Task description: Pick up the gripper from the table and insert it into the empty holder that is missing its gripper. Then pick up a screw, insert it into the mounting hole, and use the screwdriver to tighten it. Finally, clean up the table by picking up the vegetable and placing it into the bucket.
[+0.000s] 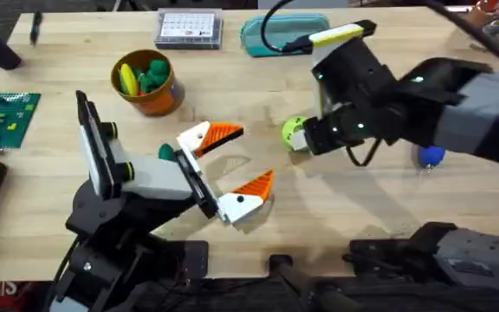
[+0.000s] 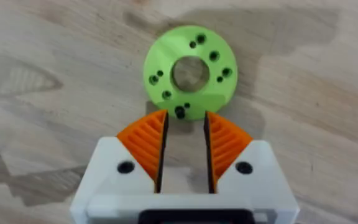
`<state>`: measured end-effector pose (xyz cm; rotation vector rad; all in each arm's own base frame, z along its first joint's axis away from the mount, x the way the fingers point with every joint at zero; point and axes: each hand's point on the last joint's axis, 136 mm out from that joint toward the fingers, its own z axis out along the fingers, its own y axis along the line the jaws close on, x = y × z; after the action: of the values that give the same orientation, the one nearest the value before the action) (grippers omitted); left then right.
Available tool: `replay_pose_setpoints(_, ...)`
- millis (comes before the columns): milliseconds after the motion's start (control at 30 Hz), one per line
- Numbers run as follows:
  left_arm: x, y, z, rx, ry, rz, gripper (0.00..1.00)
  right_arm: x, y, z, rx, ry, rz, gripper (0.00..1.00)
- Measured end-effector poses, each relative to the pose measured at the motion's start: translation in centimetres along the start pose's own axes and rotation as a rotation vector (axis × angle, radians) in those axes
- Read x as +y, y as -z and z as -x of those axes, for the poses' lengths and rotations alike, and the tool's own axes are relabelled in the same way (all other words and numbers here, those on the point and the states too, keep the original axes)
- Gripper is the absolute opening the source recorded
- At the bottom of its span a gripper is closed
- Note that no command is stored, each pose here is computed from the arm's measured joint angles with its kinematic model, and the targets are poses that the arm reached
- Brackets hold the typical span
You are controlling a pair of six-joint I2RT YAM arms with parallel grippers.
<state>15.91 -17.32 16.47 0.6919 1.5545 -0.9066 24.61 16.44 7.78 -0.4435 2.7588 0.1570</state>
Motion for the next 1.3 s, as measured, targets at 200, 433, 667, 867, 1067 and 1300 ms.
replay_pose_setpoints(200,0.0,0.0,0.0,0.0,0.0,0.0,0.986,0.1,-1.1,-0.2,0.024,0.012,-0.004,0.375)
replay_pose_setpoints(433,0.0,0.0,0.0,0.0,0.0,0.0,0.986,0.0,-1.6,-0.4,0.043,0.015,-0.009,0.375)
replay_pose_setpoints(667,0.0,0.0,0.0,0.0,0.0,0.0,0.986,0.6,-2.1,-1.0,0.07,0.041,-0.011,0.375)
replay_pose_setpoints(867,0.0,0.0,0.0,0.0,0.0,0.0,0.986,0.6,-2.3,-0.9,0.069,0.042,-0.013,0.375)
replay_pose_setpoints(1067,0.0,0.0,0.0,0.0,0.0,0.0,0.986,0.6,-2.3,-0.9,0.068,0.042,-0.014,0.375)
replay_pose_setpoints(1300,0.0,0.0,0.0,0.0,0.0,0.0,0.986,0.6,-2.3,-0.8,0.065,0.042,-0.015,0.375)
